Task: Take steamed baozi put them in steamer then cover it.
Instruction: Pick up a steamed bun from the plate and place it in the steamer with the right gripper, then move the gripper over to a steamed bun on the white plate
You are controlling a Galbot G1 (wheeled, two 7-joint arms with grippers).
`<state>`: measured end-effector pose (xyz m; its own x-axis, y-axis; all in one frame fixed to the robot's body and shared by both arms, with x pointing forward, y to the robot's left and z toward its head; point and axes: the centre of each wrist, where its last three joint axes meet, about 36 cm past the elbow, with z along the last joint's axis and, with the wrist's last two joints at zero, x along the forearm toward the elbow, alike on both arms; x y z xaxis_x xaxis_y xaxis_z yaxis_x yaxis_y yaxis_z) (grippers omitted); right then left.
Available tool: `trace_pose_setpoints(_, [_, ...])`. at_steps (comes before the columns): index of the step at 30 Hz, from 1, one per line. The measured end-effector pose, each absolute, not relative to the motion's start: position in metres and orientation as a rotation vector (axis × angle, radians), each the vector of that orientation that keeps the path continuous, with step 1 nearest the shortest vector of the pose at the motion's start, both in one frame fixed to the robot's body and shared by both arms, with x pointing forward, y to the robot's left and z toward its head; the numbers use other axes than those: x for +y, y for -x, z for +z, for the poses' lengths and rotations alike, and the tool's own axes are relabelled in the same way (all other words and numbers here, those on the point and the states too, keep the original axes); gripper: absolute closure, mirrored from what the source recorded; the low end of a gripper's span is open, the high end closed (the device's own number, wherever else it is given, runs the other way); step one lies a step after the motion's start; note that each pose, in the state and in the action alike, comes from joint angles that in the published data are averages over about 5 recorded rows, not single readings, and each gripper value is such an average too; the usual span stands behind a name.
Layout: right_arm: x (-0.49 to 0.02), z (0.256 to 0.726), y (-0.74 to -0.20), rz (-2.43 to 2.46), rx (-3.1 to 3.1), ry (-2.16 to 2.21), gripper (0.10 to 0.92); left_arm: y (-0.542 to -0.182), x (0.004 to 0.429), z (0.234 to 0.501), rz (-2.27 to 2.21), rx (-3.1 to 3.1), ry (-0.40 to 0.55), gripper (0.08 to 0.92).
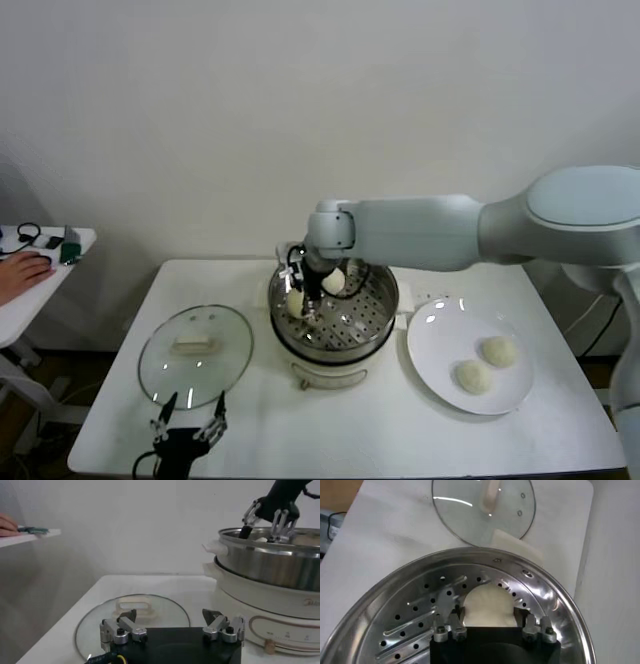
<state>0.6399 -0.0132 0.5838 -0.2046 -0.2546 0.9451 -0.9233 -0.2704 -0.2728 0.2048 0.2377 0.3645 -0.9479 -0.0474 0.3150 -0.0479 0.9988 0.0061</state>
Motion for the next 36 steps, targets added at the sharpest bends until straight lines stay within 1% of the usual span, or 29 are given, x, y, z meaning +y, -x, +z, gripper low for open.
trace_pose_setpoints(2, [-0.015,0.586,-0.640,1.519,-1.409,-1.490,0.211,-0.205,0.237,0.365,0.003,-2.821,-0.069,0.177])
trace_pose_setpoints(6, [-0.029,0.603,-0.644,1.525,-1.410,-1.497,0.201,-0.205,0.237,0.366,0.002,-2.824,-0.068,0.177])
trace_pose_setpoints(9, [-0.055,0.624,-0.650,1.521,-1.399,-1.496,0.200,-0.206,0.237,0.367,0.003,-2.827,-0.066,0.177])
trace_pose_setpoints(15, [-0.141,0.673,-0.653,1.498,-1.367,-1.453,0.200,-0.210,0.235,0.369,0.009,-2.836,-0.056,0.177])
trace_pose_setpoints(19, [-0.211,0.687,-0.643,1.464,-1.352,-1.399,0.200,-0.212,0.234,0.369,0.011,-2.838,-0.053,0.177])
trace_pose_setpoints(23, [-0.274,0.674,-0.625,1.402,-1.340,-1.354,0.199,-0.212,0.234,0.369,0.014,-2.839,-0.053,0.177])
trace_pose_setpoints(27, [-0.319,0.643,-0.602,1.336,-1.328,-1.335,0.200,-0.212,0.234,0.370,0.017,-2.841,-0.054,0.177])
trace_pose_setpoints(32, [-0.356,0.595,-0.575,1.275,-1.316,-1.310,0.199,-0.211,0.233,0.371,0.021,-2.842,-0.058,0.177])
trace_pose_setpoints(36, [-0.370,0.561,-0.560,1.257,-1.311,-1.288,0.200,-0.211,0.232,0.371,0.023,-2.842,-0.060,0.177])
